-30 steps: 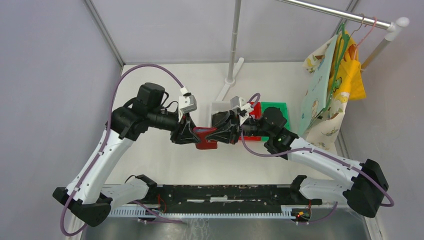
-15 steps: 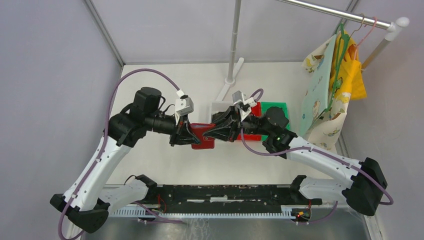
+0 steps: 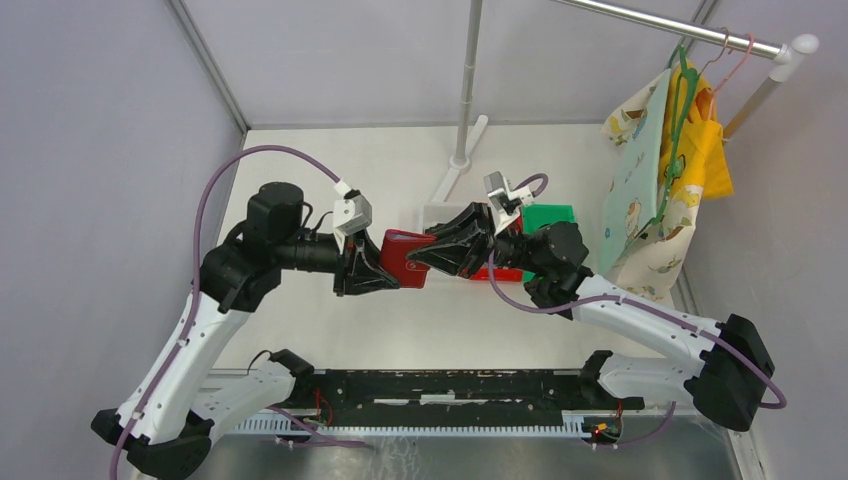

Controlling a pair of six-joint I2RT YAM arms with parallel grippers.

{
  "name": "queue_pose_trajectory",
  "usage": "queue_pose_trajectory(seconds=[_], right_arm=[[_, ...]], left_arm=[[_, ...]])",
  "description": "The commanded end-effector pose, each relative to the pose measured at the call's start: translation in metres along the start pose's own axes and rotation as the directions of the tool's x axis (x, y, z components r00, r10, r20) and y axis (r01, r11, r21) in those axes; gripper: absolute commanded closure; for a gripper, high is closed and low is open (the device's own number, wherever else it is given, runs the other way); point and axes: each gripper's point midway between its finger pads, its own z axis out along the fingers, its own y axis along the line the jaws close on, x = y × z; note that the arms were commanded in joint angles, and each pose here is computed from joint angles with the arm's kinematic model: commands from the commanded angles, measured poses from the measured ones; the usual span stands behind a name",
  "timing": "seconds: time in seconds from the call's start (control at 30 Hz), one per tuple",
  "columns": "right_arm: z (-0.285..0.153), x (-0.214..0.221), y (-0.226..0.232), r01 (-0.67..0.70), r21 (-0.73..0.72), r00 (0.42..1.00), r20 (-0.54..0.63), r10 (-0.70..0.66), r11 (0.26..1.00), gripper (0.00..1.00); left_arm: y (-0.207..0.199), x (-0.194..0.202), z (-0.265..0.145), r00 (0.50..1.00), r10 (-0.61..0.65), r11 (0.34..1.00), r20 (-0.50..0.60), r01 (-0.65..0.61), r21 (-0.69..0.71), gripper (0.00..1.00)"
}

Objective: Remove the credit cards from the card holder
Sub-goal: Open the card holder.

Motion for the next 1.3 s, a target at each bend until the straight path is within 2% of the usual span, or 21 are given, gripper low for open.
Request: queue_pose_trajectory(seconds=[0.0,0.13,0.17,0.2,0.23,0.3,0.37,0.43,0.5,0.6,0.87,1.07,1.17,1.27], right_arm=[[0.005,-0.048,0.010,0.060,-0.018,0.984,0.168,-0.056,0.998,1.00],[0.003,-0.043,0.005,0.049,0.002,0.987,0.154,-0.049,0.999,1.00],[0.003,-0.041,0.002,0.045,0.018,0.988,0.149,-0.047,0.999,0.92],[0.004,-0.039,-0.005,0.034,0.052,0.989,0.139,-0.041,0.998,0.78],[0.003,-0.039,-0.012,0.035,0.093,0.990,0.130,-0.047,0.995,0.56],[-0.003,-0.037,-0.040,0.045,0.253,0.992,0.101,-0.073,0.967,0.31],[-0.019,-0.043,-0.067,0.079,0.427,0.988,0.084,-0.127,0.901,0.23],[-0.038,-0.049,-0.084,0.132,0.549,0.979,0.059,-0.195,0.825,0.21],[-0.052,-0.053,-0.091,0.182,0.612,0.968,0.026,-0.250,0.770,0.21],[-0.063,-0.055,-0.088,0.257,0.621,0.947,-0.009,-0.321,0.741,0.22],[-0.035,-0.034,-0.071,0.450,0.501,0.888,-0.164,-0.429,0.740,0.36],[-0.011,-0.011,-0.053,0.581,0.382,0.814,-0.253,-0.523,0.719,0.38],[-0.006,-0.002,-0.049,0.611,0.360,0.791,-0.277,-0.545,0.705,0.39],[-0.004,0.001,-0.051,0.637,0.363,0.771,-0.304,-0.559,0.680,0.40]], left_arm=[[-0.010,-0.009,-0.001,0.999,-0.034,0.999,0.037,0.033,0.032,0.72],[-0.004,-0.021,-0.003,0.997,-0.014,1.000,0.077,0.015,-0.018,0.97],[-0.003,-0.023,-0.003,0.996,-0.013,0.999,0.084,0.016,-0.028,0.98],[-0.001,-0.024,-0.003,0.996,-0.018,0.999,0.087,0.021,-0.037,0.98],[0.002,-0.023,-0.003,0.996,-0.025,0.998,0.087,0.030,-0.054,0.98],[0.012,-0.021,-0.002,0.994,-0.067,0.992,0.087,0.076,-0.105,0.98],[0.022,-0.017,-0.001,0.990,-0.108,0.980,0.087,0.121,-0.160,0.98],[0.032,-0.012,-0.001,0.984,-0.150,0.964,0.094,0.167,-0.207,0.98],[0.039,-0.009,0.000,0.975,-0.195,0.946,0.104,0.215,-0.244,0.98],[0.051,-0.007,0.001,0.962,-0.247,0.919,0.118,0.271,-0.287,0.98],[0.061,-0.002,0.006,0.921,-0.366,0.870,0.136,0.390,-0.303,0.98],[0.056,-0.001,0.005,0.887,-0.444,0.848,0.125,0.461,-0.263,0.98],[0.053,0.001,0.007,0.871,-0.482,0.840,0.099,0.491,-0.229,0.98],[0.048,-0.001,0.007,0.874,-0.477,0.849,0.092,0.485,-0.208,0.98]])
